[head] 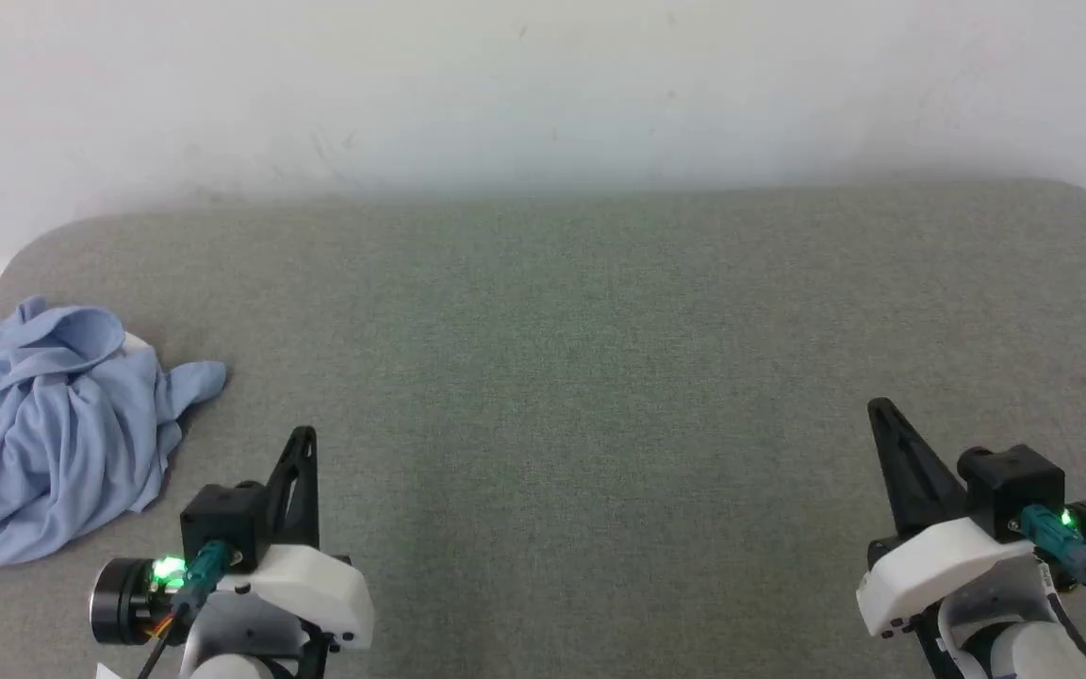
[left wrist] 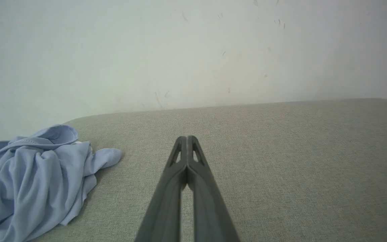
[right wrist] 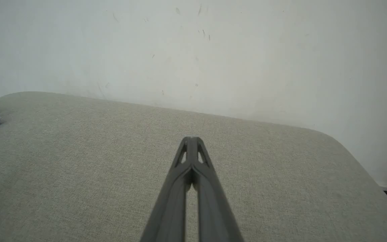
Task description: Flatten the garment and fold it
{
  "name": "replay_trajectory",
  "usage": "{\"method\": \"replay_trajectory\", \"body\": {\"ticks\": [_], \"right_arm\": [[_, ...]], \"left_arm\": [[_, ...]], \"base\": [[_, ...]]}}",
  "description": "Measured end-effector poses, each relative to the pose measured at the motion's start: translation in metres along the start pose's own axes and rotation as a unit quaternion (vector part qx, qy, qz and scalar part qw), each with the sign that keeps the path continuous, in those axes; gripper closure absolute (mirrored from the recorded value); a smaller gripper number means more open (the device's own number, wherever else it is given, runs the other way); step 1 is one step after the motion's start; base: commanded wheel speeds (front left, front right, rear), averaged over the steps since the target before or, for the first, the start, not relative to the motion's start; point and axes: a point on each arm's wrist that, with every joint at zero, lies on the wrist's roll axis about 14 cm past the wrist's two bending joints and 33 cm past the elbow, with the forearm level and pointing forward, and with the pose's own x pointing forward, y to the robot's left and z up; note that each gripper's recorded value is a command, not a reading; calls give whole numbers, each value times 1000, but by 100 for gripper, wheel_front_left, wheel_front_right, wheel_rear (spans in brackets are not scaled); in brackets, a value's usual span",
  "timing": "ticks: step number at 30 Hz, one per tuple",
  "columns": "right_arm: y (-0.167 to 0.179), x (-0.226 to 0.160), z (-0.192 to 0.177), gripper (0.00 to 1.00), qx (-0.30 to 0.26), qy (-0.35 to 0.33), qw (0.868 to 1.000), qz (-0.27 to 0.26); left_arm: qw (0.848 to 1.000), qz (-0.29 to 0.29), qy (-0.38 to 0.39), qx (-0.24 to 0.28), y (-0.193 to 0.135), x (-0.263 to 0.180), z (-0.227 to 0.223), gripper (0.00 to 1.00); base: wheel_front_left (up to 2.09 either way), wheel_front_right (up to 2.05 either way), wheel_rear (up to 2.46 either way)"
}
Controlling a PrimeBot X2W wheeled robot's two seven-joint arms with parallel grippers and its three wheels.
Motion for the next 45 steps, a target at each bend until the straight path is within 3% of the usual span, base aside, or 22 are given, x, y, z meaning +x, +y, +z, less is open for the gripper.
{"method": "replay_trajectory", "body": {"ticks": [21,22,45], "right_arm": [[0,0,0,100,0,0,1000,0],[0,0,0,0,0,0,1000,0],[16,10,-2,0,2,-2,1000,25]], "left_arm": [[1000,0,0,0,0,0,0,100],[1000,0,0,0,0,0,0,0],[999,38,-1,-8,20,-11,-5,0]], "base": [[0,0,0],[0,0,0],[0,0,0]]}}
